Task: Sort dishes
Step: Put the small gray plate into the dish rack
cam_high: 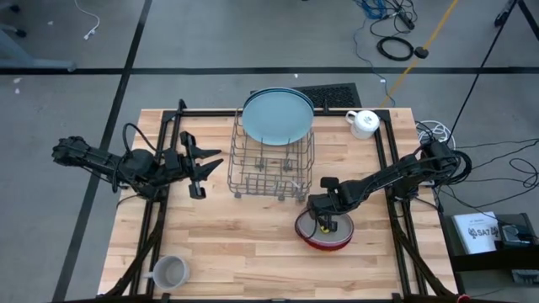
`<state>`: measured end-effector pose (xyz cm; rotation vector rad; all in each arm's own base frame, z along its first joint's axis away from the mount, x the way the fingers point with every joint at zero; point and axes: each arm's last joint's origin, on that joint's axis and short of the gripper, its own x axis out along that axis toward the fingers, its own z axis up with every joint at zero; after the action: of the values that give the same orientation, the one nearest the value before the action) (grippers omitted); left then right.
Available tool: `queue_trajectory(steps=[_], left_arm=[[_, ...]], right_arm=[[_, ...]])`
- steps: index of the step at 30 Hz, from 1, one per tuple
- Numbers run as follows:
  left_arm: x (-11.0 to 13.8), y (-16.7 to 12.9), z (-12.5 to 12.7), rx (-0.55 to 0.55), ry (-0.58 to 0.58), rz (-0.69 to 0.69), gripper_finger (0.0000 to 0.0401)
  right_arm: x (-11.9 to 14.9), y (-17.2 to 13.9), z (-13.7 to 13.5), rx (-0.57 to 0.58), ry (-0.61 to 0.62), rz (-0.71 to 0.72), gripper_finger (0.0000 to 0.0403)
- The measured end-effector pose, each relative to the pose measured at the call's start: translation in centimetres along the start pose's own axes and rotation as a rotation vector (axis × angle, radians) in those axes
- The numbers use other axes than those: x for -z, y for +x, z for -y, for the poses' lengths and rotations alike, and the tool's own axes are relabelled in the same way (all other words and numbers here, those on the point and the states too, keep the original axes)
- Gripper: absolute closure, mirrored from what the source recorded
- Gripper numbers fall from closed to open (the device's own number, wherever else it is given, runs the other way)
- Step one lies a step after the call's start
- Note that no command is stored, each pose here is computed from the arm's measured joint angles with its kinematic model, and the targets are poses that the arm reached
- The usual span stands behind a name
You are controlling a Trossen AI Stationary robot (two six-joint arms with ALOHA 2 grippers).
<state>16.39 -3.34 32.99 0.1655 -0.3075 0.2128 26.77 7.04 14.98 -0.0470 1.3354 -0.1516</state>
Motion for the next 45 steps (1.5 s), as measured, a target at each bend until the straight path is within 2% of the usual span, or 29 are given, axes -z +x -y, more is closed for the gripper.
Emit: queue_trajectory(steps=[21,30,39,42,45], left_arm=[[0.1,0.0,0.0,0.001,0.003,-0.005,0.0287],[1.2,-0.1,0.2,0.003,0.013,-0.124,0.0287],[2.4,-0.1,0.6,0.024,-0.214,-0.226,0.0287],[2.9,0.1,1.1,0.108,-0.320,-0.260,0.0287],[3.7,0.2,1.9,0.188,-0.484,-0.338,0.0287]], right_arm=[[-2.9,-3.9,-0.1,0.103,-0.066,0.042,0.0402],[-3.6,-5.1,-0.1,0.129,-0.086,0.065,0.0402],[-3.5,-5.2,-0.3,0.135,-0.097,0.061,0.0403],[-3.4,-5.2,-0.2,0.139,-0.110,0.049,0.0403],[-3.4,-5.2,-0.2,0.140,-0.127,0.049,0.0403]])
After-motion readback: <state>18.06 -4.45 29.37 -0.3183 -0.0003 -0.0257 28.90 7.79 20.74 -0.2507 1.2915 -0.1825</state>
